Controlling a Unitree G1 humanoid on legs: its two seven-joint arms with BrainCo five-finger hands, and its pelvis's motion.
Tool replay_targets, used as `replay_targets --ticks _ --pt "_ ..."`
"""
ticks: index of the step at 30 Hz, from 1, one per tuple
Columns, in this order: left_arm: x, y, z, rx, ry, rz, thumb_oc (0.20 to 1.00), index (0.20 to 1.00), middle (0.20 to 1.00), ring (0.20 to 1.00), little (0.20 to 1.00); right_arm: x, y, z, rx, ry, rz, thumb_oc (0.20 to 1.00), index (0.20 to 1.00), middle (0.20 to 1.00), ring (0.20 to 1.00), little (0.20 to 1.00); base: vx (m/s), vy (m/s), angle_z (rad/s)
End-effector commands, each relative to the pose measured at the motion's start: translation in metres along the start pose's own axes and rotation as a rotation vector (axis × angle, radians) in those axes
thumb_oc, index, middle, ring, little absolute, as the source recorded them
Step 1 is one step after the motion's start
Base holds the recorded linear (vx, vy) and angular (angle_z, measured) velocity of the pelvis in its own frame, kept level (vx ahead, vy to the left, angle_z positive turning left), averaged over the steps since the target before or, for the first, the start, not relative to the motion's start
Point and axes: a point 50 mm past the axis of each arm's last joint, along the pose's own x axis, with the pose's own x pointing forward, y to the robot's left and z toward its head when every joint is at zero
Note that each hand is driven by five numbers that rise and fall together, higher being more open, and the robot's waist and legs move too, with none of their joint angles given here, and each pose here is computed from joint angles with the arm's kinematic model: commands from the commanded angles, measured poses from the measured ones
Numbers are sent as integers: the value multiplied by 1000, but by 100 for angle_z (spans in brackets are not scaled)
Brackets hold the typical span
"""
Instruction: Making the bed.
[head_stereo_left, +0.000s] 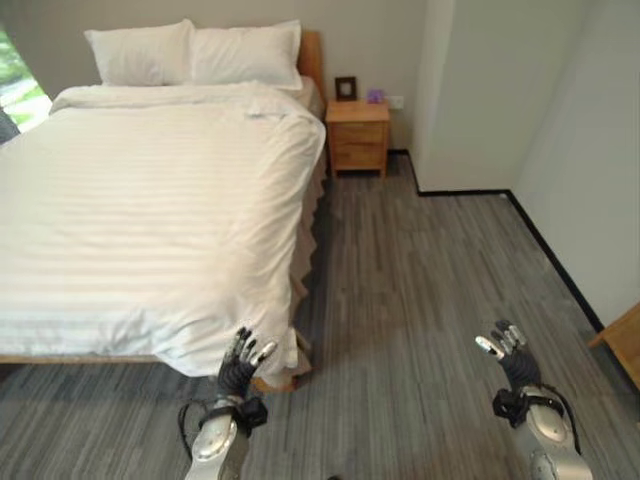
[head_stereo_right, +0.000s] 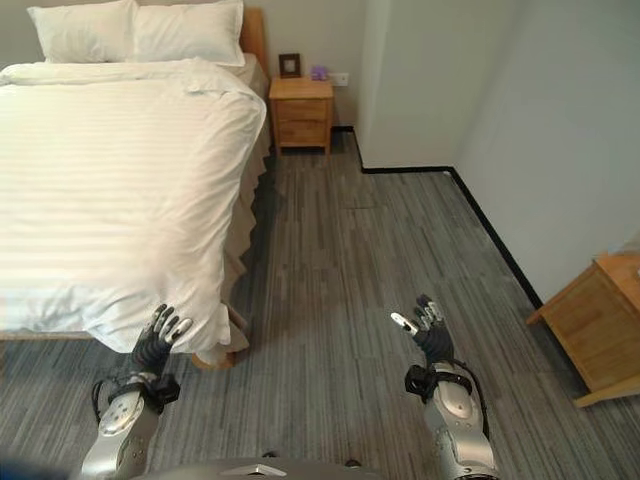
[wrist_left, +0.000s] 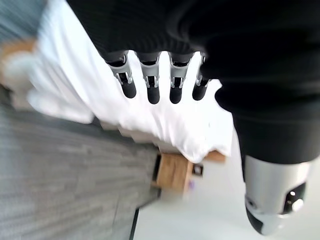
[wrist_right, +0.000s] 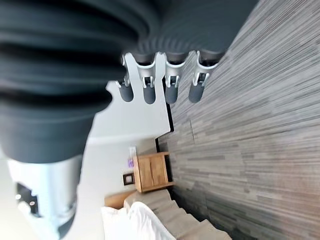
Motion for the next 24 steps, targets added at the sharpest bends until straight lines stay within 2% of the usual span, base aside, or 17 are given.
replay_targets --ticks 1,7,12,18,22,24 --pt "15 7 33 69 -143 -4 1000 1000 1000 1000 1000 11 2 30 -7 -147 13 1000 1000 1000 1000 1000 25 90 1" --pt "26 -2 48 92 -193 -17 1000 1000 1000 1000 1000 11 -1 12 -44 -64 -2 1000 1000 1000 1000 1000 65 199 -13" --pt "32 -3 57 83 -223 8 1000 1000 1000 1000 1000 10 -1 5 -1 -40 -25 1000 1000 1000 1000 1000 310 18 -15" --pt "41 -12 66 94 -256 -4 1000 1000 1000 1000 1000 7 -3 -4 -29 3 -27 1000 1000 1000 1000 1000 603 -156 23" --pt "38 -26 58 28 -231 -61 1000 1000 1000 1000 1000 3 -14 -5 -30 4 -43 1000 1000 1000 1000 1000 749 -236 90" --pt "39 -29 58 -55 -221 -65 1000 1000 1000 1000 1000 10 -16 13 16 -67 -55 1000 1000 1000 1000 1000 860 -576 100"
